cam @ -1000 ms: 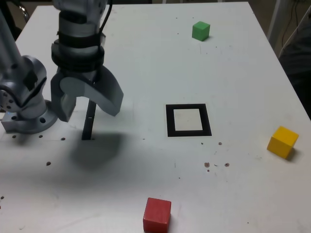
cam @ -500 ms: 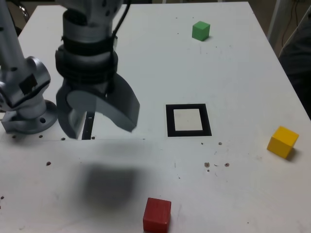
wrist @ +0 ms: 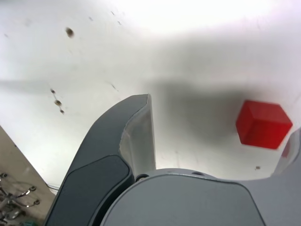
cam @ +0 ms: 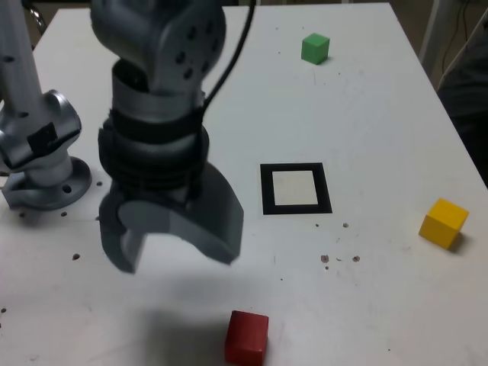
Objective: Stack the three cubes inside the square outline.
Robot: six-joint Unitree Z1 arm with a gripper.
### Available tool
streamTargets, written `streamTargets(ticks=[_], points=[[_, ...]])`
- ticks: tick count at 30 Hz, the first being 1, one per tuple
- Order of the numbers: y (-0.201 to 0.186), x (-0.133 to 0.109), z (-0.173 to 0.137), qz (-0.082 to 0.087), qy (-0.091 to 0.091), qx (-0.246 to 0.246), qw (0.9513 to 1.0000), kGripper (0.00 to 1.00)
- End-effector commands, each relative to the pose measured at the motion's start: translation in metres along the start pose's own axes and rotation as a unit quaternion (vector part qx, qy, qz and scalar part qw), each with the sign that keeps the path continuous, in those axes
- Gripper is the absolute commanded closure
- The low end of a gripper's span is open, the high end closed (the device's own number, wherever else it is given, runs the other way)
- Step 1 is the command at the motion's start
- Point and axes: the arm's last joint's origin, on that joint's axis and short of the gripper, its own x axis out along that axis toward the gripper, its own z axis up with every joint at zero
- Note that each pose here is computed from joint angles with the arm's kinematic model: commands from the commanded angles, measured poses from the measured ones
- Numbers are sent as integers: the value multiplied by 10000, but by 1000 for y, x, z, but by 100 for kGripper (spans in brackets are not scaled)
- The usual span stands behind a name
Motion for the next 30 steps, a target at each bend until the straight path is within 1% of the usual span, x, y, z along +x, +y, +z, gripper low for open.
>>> streamTargets(ticks=[1, 9, 15, 18, 23, 30], points=[[-12, 1, 7, 24, 33, 35, 10000, 1], [-37, 7, 29, 115, 122, 105, 9998, 1], [-47, 15, 46, 135, 172, 206, 9995, 1], [-48, 20, 53, 136, 222, 222, 9994, 1], [-43, 31, 66, 141, 354, 239, 9990, 1], [-39, 40, 79, 125, 376, 296, 9988, 1]])
